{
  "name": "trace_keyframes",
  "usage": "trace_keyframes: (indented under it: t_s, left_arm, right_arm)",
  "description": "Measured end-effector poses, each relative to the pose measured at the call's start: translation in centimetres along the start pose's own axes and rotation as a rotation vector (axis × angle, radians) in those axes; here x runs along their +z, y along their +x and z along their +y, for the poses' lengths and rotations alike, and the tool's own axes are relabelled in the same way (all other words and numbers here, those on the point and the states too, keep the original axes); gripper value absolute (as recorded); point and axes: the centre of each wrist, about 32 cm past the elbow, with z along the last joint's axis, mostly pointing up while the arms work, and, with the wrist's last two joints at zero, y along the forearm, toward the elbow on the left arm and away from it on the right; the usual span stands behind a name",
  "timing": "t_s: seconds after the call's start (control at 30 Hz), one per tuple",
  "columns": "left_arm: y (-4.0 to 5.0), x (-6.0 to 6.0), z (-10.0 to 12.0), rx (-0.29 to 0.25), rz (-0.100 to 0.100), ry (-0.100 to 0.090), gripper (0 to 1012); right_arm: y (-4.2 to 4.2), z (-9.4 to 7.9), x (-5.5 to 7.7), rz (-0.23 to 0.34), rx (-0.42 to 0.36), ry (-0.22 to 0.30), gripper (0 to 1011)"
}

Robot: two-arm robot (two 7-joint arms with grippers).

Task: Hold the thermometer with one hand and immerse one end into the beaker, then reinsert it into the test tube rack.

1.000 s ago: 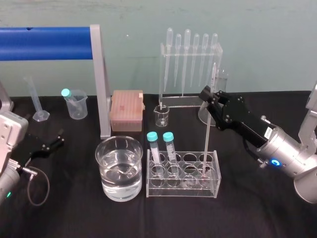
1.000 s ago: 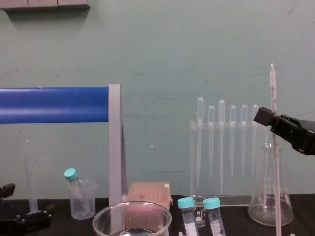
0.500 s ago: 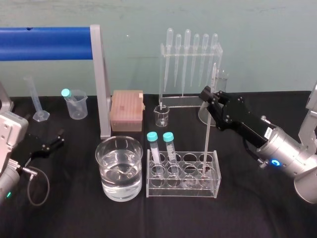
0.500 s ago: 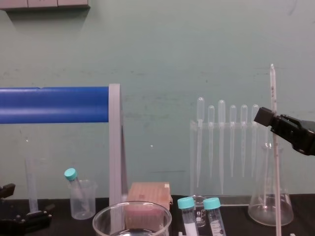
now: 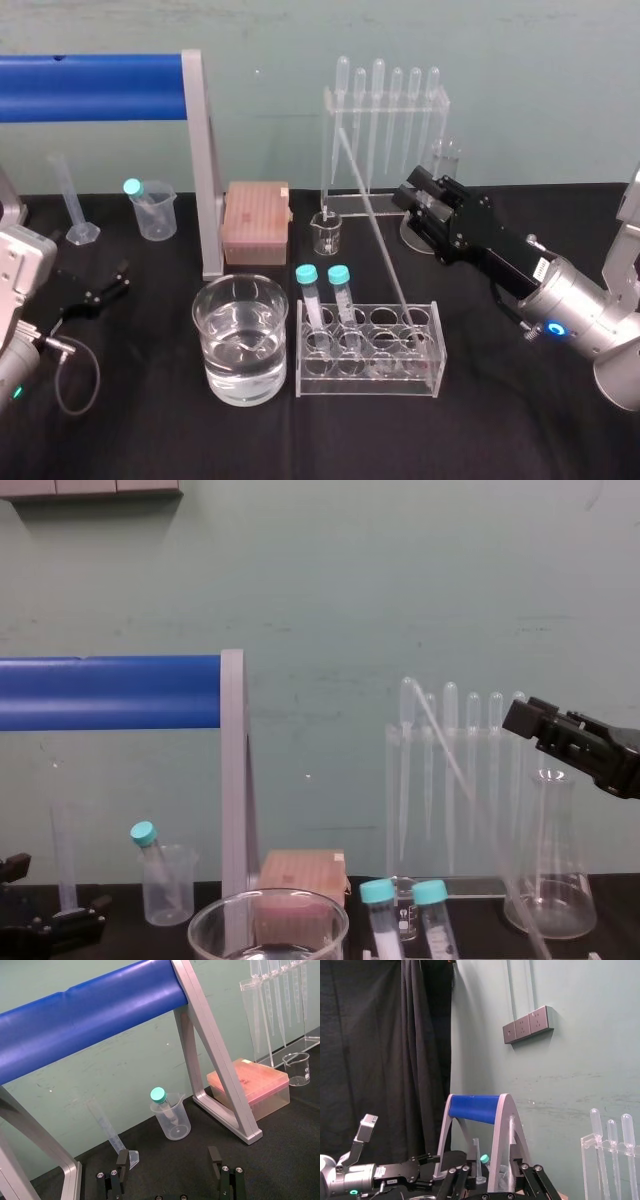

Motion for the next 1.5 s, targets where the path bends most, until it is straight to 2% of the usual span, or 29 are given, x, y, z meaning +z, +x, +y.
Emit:
trace_keyframes:
  t_s: [0.07,0.1,0.2,0.37,0.63,0.87,0.9,1.0,1.03,1.1,1.13,1.23,1.3,1.33,1.5]
  left_arm:
    - [0.0,0.0,0.0,0.0,0.0,0.0,1008]
    - [0.0,0.0,0.0,0.0,0.0,0.0,1008]
    - [0.0,0.0,0.0,0.0,0.0,0.0,1008]
    - [0.0,0.0,0.0,0.0,0.0,0.0,1008]
    - [0.0,0.0,0.0,0.0,0.0,0.0,1008]
    - [0.0,0.0,0.0,0.0,0.0,0.0,1008]
    - [0.0,0.0,0.0,0.0,0.0,0.0,1008]
    - [0.0,0.0,0.0,0.0,0.0,0.0,1008]
    - [0.0,0.0,0.0,0.0,0.0,0.0,1008]
    - [0.0,0.0,0.0,0.0,0.0,0.0,1008]
    - [0.0,0.0,0.0,0.0,0.0,0.0,1008]
    - [0.0,0.0,0.0,0.0,0.0,0.0,1008]
    - [0.0,0.0,0.0,0.0,0.0,0.0,1008]
    - [0.0,0.0,0.0,0.0,0.0,0.0,1008]
    - [0.0,0.0,0.0,0.0,0.0,0.0,1008]
  right_arm:
    - [0.0,0.0,0.0,0.0,0.0,0.0,449]
    - [0.0,0.0,0.0,0.0,0.0,0.0,520]
    - [0.01,0.0,0.0,0.0,0.001,0.001,581]
    - [0.0,0.0,0.0,0.0,0.001,0.002,778]
    - [0.0,0.0,0.0,0.0,0.001,0.002,979]
    - [-0.05,0.0,0.1,-0.006,-0.008,0.001,1002]
    - [-0.13,0.0,0.2,-0.014,-0.024,-0.002,1002]
    - [-0.74,-0.6,0.8,-0.063,-0.137,-0.004,1002]
    - [-1.1,-1.0,1.1,-0.092,-0.205,-0.011,1002]
    - [-1.47,-1.4,1.4,-0.119,-0.27,-0.021,1003]
    - [-1.64,-1.5,1.6,-0.13,-0.302,-0.033,1003]
    - [-2.24,-2.1,2.2,-0.163,-0.427,-0.136,1003]
    - [-2.24,-2.1,2.2,-0.163,-0.427,-0.136,1003]
    - [-2.51,-2.4,2.1,-0.151,-0.485,-0.195,1003]
    - [-2.79,-2.8,1.0,-0.095,-0.546,-0.289,1003]
